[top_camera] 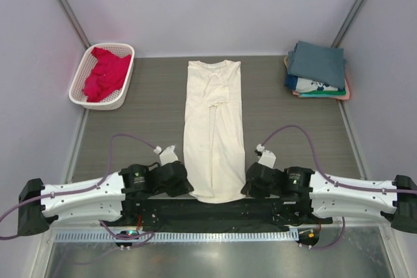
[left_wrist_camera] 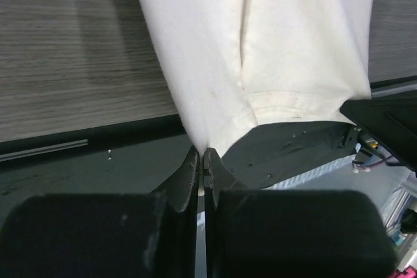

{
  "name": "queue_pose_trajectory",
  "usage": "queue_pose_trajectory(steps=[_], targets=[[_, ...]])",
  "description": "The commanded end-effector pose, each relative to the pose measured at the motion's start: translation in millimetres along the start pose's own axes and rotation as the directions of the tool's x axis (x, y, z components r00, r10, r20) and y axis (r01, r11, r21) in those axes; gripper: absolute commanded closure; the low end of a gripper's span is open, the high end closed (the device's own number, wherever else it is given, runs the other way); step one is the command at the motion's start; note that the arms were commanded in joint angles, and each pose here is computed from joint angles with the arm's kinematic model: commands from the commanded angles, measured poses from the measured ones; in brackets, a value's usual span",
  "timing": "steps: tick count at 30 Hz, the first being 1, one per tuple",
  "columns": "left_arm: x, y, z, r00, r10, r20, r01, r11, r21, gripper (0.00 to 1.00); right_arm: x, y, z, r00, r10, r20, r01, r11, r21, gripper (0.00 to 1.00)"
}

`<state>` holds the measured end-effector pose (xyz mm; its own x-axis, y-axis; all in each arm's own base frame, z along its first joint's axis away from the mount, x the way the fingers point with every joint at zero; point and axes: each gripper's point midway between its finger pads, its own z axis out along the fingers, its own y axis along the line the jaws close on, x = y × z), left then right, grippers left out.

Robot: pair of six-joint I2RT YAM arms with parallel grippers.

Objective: Fold and stack the t-shirts

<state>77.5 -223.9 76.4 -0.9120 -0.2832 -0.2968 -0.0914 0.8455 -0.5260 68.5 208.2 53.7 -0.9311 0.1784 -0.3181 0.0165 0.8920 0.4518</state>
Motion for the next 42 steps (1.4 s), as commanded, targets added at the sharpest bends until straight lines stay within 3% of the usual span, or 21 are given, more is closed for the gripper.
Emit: queue_pose_trajectory(steps=[1, 7, 13, 20, 29, 42], targets=[[-28.2, -18.7, -20.2, 0.993, 0.066, 0.102, -0.063, 0.998, -0.031, 1.0, -36.9, 22.8, -26.6, 0.99, 0.001, 0.143, 0.002, 1.0, -0.021, 0.99], [-63.5, -26.4, -41.4, 0.961, 0.18, 0.209, -0.152, 0.978, -0.144, 1.0, -96.7, 37.9, -54.1, 0.945, -0.079, 0.316, 0.061, 0.996, 0.066, 0.99], [-105.6, -40.0, -48.8, 0.936, 0.241, 0.256, -0.196, 0.962, -0.189, 1.0, -154.4, 38.7, -60.9, 0.929, -0.132, 0.346, 0.093, 0.988, 0.126, 0.99], [-178.4, -47.7, -33.3, 0.93, 0.219, 0.296, -0.164, 0.966, -0.2, 1.0, -220.7, 38.8, -45.1, 0.925, -0.164, 0.342, 0.107, 0.978, 0.18, 0.99], [-265.0, -56.9, 9.8, 0.934, 0.237, 0.267, -0.179, 0.958, -0.224, 1.0, -297.1, 32.6, -7.7, 0.934, -0.141, 0.329, 0.079, 0.978, 0.193, 0.99], [-316.5, -51.3, 70.3, 0.957, 0.241, 0.163, -0.197, 0.949, -0.245, 1.0, -349.4, 28.6, 34.3, 0.945, -0.115, 0.308, 0.07, 0.986, 0.152, 0.99]])
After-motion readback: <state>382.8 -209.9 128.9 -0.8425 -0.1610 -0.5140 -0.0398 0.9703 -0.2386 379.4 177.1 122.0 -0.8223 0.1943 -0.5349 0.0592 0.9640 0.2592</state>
